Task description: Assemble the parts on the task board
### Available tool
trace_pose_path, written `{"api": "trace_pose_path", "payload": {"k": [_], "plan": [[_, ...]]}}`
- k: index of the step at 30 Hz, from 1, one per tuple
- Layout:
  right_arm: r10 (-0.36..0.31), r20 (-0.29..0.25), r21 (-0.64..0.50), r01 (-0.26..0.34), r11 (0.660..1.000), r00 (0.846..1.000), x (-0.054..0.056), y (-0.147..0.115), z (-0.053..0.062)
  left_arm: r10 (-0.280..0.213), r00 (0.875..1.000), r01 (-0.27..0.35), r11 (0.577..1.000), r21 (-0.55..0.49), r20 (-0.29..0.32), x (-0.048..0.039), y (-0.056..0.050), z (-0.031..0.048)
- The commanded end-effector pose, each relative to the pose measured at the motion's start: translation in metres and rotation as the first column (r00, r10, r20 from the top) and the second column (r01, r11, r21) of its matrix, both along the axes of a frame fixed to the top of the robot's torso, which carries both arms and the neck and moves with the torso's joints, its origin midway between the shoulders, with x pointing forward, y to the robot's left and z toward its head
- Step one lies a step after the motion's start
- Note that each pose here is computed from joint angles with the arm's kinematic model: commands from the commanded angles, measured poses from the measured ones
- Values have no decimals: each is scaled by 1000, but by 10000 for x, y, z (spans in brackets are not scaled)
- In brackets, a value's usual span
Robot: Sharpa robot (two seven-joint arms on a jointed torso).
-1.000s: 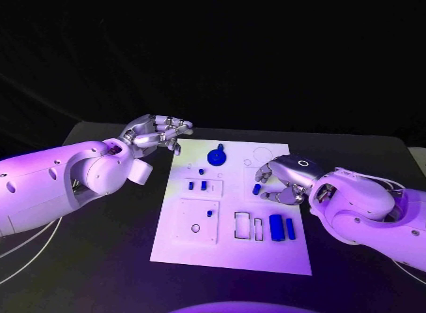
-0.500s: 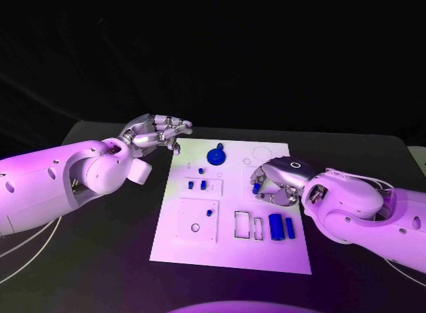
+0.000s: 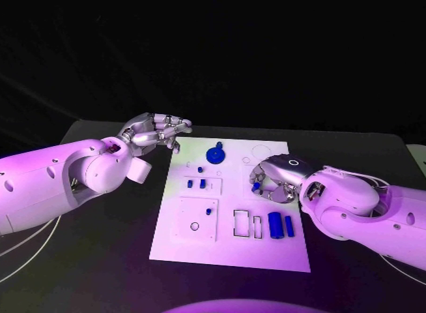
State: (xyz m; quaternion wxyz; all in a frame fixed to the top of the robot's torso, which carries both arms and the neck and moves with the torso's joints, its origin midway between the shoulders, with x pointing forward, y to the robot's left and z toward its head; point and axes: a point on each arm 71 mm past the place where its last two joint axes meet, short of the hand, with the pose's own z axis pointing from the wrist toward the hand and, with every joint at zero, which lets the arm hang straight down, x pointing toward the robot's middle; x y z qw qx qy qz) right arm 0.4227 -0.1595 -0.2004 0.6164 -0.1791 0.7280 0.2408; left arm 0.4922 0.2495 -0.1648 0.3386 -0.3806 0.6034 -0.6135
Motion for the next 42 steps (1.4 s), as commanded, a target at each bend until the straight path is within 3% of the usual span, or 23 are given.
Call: {"api": "trace_pose_path", "payload": {"k": [1, 17, 26, 34, 42], "plan": [[-3, 6, -7, 3, 1000, 1000, 4, -1, -6, -19, 1000, 19, 1000, -7, 4, -6, -25, 8], [-7, 50, 18, 6, 1000, 999, -20, 13, 33, -18, 1000, 18, 1000, -6, 4, -3, -22, 7], [7, 76, 109, -15, 994, 997, -165, 34, 205, -18, 1000, 18, 1000, -6, 3, 6, -25, 1], [59, 90, 197, -76, 977, 994, -348, 200, 397, -24, 1000, 24, 1000, -6, 0, 12, -44, -7], [148, 56, 266, -158, 951, 987, -463, 561, 377, -30, 1000, 30, 999, -9, 0, 18, -75, -15]]}}
